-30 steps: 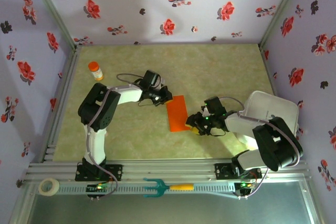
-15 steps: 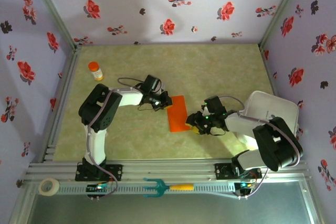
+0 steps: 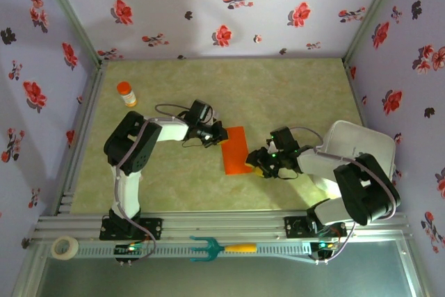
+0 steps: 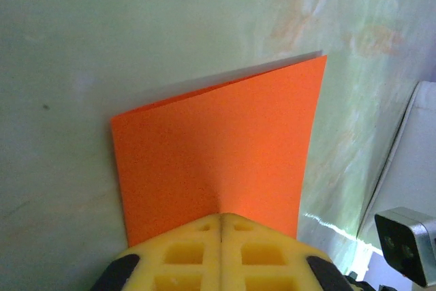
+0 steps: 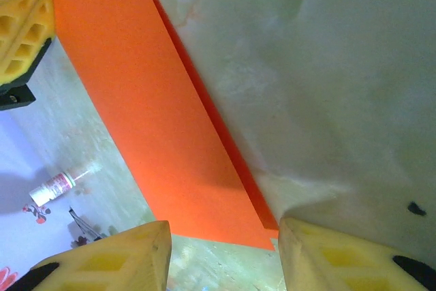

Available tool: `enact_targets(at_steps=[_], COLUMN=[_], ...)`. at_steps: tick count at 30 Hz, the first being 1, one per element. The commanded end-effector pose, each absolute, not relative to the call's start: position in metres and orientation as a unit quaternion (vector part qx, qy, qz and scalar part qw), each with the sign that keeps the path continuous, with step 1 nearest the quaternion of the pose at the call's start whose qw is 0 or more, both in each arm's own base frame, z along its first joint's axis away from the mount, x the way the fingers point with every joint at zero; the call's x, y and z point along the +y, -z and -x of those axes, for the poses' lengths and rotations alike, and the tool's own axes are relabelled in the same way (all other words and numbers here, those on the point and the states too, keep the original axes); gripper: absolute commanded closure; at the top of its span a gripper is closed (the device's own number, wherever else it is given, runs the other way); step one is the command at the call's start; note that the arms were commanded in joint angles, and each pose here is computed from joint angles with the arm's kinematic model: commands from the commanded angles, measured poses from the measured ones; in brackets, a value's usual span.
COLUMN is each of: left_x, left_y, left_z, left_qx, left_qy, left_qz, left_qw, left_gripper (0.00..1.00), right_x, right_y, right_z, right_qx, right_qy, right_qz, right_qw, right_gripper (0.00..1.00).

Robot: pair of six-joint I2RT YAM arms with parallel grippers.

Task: Fold a paper plane with a square sheet of paper (pick it up from the middle)
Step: Fold the triangle a second time at the center of the table.

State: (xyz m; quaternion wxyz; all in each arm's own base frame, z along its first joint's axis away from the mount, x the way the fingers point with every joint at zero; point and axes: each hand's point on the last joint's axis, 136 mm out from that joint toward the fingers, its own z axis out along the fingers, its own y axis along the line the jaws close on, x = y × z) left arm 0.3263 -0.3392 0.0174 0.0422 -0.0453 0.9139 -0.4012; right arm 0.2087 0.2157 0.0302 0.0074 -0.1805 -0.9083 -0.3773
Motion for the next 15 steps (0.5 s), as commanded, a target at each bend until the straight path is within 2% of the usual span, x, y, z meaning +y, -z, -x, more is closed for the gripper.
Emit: enact_targets(at_steps=[1,15], left_x=[-0.317,-0.325], left_y=[0.022,0.012], left_z=[-0.309,-0.316], left_qx=[0.936,0.928], left_qy=[0.346,0.367], left_qz=[0.073,0.061], left_qw=[0.007,0.015], left_gripper=[0.94,0.94], right_x=[0.223,0.232], right_y=[-0.037,-0.054], right_z=[-0.219,-0.242], right_qx=[-0.902,-0.888], right_qy=[0.392,0.436], right_qz=[0.18,0.139], right_qw=[-0.001,-0.034], right_gripper=[0.54,0.54])
